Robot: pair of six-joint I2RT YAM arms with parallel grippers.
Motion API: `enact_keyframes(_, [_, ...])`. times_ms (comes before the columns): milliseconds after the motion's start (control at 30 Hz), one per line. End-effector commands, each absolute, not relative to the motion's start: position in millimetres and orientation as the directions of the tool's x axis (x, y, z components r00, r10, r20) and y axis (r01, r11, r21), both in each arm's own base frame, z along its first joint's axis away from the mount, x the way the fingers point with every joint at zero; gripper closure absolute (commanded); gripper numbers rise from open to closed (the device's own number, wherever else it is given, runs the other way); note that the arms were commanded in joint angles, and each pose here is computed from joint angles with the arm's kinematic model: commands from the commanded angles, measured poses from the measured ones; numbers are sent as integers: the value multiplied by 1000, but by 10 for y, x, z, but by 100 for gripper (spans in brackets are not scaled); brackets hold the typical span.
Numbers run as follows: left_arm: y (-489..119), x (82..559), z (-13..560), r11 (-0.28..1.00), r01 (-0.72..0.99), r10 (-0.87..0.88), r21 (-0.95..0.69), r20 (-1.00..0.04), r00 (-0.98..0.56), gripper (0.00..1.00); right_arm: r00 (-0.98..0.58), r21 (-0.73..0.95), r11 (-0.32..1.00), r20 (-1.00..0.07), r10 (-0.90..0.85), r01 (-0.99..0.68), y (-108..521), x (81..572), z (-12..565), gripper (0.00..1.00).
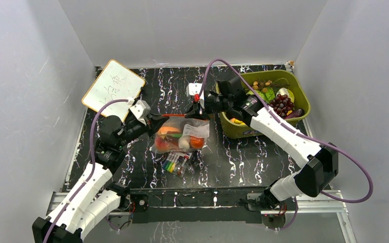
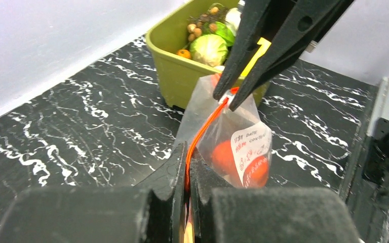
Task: Place the food in the zip-top bag and seal the zipper
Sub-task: Zip the zipper food storage bag at the center of the board.
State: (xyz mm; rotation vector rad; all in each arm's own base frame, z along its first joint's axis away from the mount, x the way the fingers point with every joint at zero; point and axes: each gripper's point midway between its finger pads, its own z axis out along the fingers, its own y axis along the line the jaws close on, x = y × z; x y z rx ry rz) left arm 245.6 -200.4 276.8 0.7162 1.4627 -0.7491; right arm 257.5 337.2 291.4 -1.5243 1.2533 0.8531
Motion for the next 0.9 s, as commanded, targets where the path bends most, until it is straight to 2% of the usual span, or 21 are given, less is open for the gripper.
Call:
enact_keyframes(0, [-1731, 2599, 3164, 729, 683, -33, 39, -995, 93, 100, 260, -298, 81, -914, -312, -951, 3237, 2682, 3138, 100])
enact_keyframes(533, [-1472, 2650, 3261, 819, 568, 10, 80, -992, 125, 100, 229, -305, 157, -899, -373, -939, 3037, 2826, 3103, 100])
enact_keyframes(867, [-1296, 2751, 3185, 874, 478, 64, 90, -995, 70, 100, 202, -320, 205, -871, -448, -925, 2901, 2908, 2987, 100])
